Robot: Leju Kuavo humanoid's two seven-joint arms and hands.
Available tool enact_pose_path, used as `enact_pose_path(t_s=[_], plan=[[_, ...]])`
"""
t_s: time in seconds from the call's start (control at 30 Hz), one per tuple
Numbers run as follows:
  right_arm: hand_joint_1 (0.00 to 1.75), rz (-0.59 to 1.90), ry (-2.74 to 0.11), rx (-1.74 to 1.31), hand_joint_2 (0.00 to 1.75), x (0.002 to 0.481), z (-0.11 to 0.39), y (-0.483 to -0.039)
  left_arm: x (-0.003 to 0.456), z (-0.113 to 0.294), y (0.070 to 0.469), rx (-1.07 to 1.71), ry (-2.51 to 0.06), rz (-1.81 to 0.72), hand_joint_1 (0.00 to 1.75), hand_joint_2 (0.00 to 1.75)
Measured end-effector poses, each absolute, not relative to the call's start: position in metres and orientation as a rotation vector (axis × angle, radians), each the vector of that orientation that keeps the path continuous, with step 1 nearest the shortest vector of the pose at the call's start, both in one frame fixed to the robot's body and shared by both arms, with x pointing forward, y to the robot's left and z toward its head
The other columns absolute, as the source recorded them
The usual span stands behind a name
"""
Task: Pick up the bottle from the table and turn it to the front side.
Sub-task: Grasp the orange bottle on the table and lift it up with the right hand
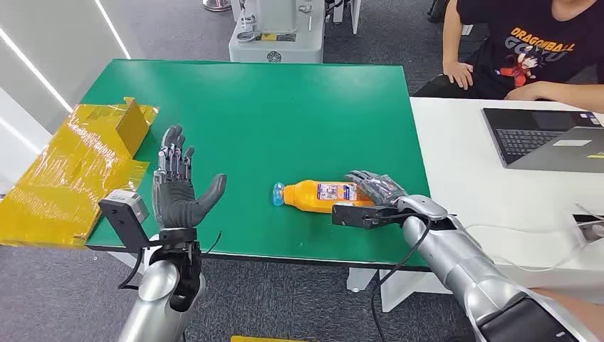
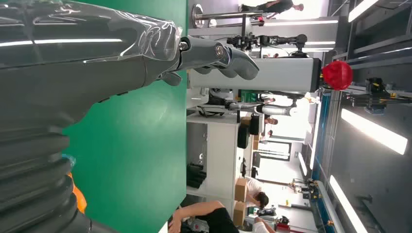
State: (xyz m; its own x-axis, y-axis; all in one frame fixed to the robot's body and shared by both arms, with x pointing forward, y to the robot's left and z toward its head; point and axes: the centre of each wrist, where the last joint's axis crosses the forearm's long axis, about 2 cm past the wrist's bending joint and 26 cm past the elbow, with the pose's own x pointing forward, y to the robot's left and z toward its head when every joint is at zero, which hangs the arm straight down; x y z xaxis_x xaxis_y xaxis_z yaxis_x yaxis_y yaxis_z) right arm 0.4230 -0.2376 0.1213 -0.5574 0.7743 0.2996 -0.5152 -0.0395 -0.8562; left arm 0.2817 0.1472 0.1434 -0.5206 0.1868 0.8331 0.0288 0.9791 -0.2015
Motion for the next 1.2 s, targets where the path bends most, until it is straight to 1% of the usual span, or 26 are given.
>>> enact_pose_path(t_s=[0.67, 0.93, 1.2], plan=[[0.0, 1.759, -1.29, -0.243, 1.75, 0.415, 0.113, -0.221, 0.282, 0.142, 0.15, -0.13, -2.112, 0.235, 0.0, 1.75], [0.0, 1.778, -1.204, -0.273, 1.75, 0.416, 0.116, -0.216, 0.277, 0.137, 0.152, -0.117, -2.097, 0.235, 0.0, 1.75], [0.0, 1.789, -1.041, -0.361, 1.75, 0.425, 0.129, -0.218, 0.275, 0.134, 0.153, -0.103, -2.09, 0.236, 0.0, 1.75]])
